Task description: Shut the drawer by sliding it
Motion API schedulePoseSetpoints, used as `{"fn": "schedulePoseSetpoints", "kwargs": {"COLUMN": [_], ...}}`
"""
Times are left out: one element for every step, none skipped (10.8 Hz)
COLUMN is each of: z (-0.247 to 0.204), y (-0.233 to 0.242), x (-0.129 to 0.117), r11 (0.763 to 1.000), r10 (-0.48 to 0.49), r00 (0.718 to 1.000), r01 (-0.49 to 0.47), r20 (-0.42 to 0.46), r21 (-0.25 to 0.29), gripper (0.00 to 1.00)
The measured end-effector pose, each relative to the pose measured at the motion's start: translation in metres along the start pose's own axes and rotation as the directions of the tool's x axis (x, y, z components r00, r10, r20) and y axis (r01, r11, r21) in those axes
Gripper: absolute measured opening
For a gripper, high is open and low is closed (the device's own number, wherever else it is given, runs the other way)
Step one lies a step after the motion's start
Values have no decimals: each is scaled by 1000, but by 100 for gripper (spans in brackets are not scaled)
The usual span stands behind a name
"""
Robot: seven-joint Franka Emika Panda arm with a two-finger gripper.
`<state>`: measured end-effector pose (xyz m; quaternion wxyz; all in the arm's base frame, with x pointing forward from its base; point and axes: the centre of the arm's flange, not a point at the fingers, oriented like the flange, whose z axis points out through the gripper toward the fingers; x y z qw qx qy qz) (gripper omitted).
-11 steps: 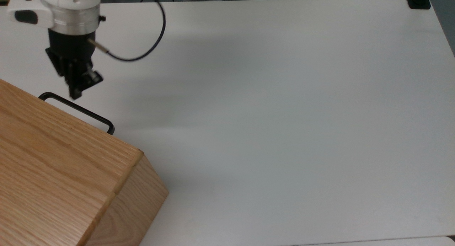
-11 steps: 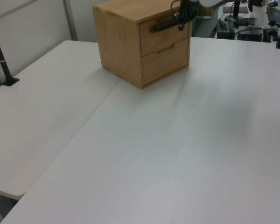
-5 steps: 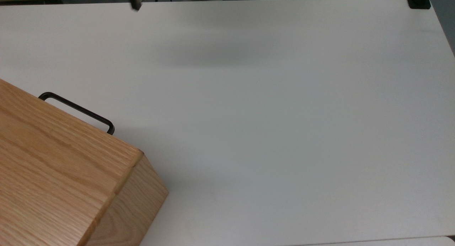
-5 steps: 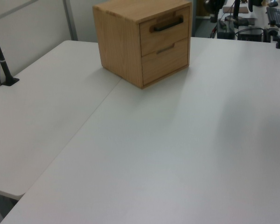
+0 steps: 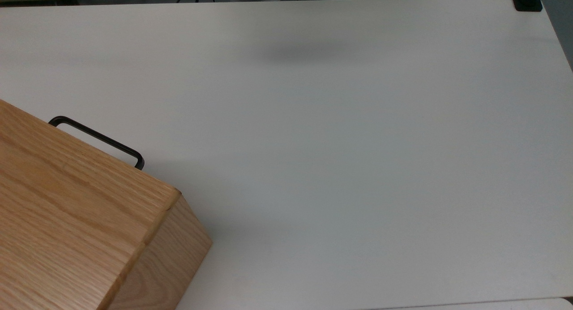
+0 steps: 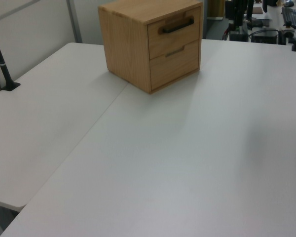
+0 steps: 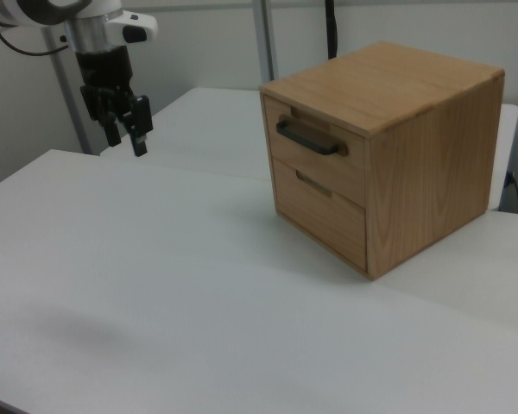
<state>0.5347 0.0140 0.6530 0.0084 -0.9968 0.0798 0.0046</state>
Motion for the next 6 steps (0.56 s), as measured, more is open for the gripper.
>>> {"fn": "schedulePoseSetpoints", "kwargs": {"z": [0,2,4,7,9,10], "y": [-1,3,7,11,14,14], "x": [5,9,12,15,19,21], "r11": [1000,998,996,995,995,994], "r10": [-25,-59,-83,-91,-94,-96], "r00": [999,996,994,994,993,992], "r01": [25,57,80,88,90,91], "r20": [-40,-63,-69,-68,-77,-83], "r21": [-12,-29,-44,-52,-54,-53], "gripper": [80,96,100,100,100,100]}}
